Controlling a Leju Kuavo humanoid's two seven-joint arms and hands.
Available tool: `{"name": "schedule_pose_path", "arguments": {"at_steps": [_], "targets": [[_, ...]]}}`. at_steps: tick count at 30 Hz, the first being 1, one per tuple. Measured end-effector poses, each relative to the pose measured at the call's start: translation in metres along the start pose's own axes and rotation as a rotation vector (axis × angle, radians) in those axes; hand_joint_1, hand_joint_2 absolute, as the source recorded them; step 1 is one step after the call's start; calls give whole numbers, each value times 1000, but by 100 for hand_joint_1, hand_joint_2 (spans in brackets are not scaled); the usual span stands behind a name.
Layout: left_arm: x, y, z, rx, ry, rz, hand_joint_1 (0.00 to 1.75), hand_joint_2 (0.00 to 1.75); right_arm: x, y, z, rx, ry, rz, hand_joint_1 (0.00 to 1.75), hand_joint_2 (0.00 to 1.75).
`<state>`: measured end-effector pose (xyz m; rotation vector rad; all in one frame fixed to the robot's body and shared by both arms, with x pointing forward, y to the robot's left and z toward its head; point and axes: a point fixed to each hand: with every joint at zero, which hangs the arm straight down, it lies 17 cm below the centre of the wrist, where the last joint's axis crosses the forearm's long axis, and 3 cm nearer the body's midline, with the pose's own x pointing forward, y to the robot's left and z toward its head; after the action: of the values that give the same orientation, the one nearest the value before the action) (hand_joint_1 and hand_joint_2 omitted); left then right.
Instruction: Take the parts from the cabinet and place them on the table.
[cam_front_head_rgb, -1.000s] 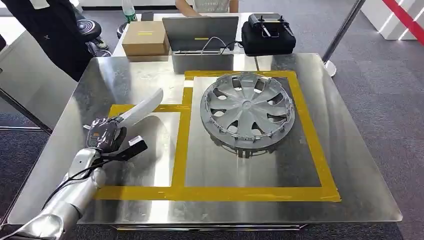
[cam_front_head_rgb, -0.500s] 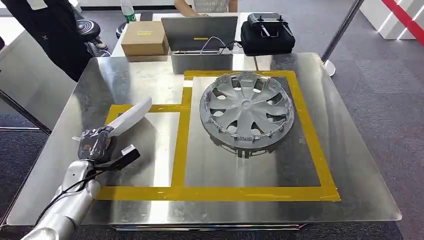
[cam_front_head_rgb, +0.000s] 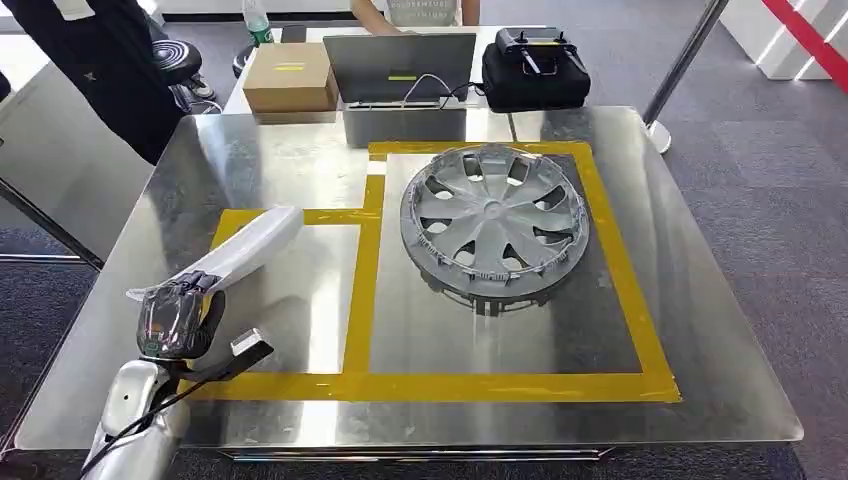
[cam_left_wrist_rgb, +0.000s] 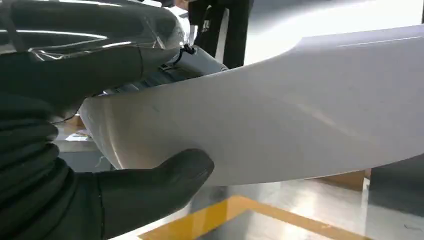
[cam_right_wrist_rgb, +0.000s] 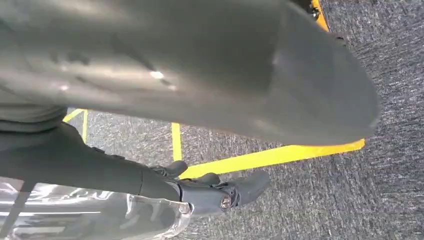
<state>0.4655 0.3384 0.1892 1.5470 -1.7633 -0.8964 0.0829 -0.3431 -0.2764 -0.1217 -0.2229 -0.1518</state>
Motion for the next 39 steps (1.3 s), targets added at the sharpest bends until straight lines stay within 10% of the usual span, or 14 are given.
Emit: {"name": "schedule_pose_path", "arguments": {"at_steps": [35,36,39], "targets": [[17,15,38,3,-8,40,175,175,1,-1,0,-2,-6,-16,0,0],[18,13,36,-2,-9,37,0,175,1,0,0,-1,-6,-15,0,0],[25,8,31,-8,-23,50,0,175,2,0,0,1,-9,-11,0,0]]}}
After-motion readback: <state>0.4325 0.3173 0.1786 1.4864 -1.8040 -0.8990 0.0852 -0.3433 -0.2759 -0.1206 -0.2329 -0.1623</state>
